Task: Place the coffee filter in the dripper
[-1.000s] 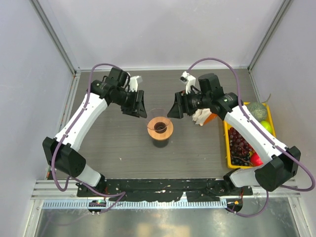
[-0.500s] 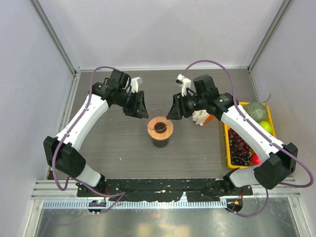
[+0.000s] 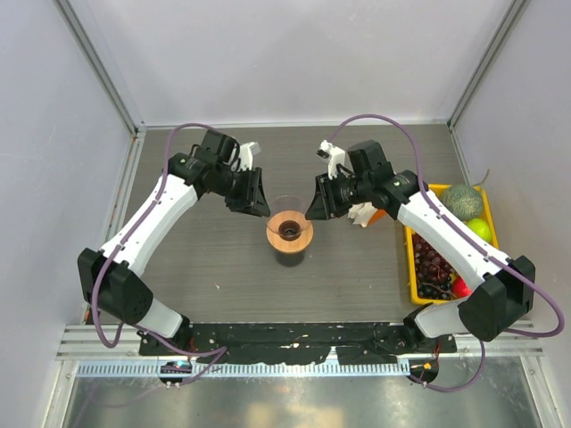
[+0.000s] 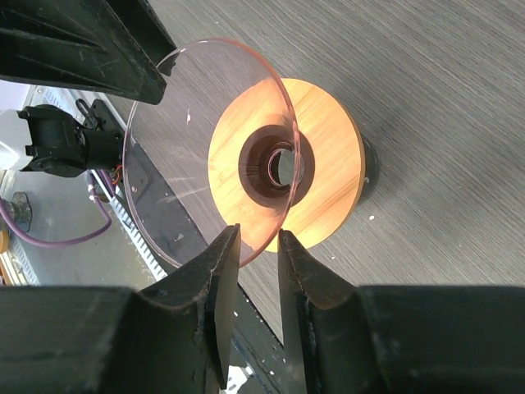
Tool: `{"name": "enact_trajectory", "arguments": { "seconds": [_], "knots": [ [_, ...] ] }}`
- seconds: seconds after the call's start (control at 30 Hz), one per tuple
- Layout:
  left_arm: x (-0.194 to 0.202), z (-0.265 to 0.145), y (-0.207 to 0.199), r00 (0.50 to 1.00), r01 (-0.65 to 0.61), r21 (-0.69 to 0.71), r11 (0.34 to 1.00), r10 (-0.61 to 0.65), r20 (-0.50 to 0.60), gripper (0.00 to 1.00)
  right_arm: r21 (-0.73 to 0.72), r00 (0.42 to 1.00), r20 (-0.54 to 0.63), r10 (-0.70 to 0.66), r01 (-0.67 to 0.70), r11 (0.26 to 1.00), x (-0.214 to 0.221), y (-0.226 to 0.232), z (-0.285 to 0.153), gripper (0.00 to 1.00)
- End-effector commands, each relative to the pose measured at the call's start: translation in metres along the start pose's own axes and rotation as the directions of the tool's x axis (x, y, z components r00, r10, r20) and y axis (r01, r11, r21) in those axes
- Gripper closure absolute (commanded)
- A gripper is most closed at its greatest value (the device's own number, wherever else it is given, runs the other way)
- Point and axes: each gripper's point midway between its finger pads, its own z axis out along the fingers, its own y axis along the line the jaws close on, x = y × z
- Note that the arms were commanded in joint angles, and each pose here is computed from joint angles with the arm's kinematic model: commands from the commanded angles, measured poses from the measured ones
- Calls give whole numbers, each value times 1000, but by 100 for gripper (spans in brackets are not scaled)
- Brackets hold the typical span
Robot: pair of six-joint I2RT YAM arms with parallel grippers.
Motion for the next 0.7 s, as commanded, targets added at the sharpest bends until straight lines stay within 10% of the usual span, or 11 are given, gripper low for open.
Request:
{"name": "enact_trajectory", "arguments": {
  "seconds": [0.0,0.67],
  "knots": [
    [-8,-12,-18,995,-55,45,997,51,83,64,3,1000,20,-24,24,1000,-4,1,0,70],
    [6,6,-5,999,-35,11,999,35,31,95,17,1000,13,15,-15,1000,-1,0,7,95]
  ]
}}
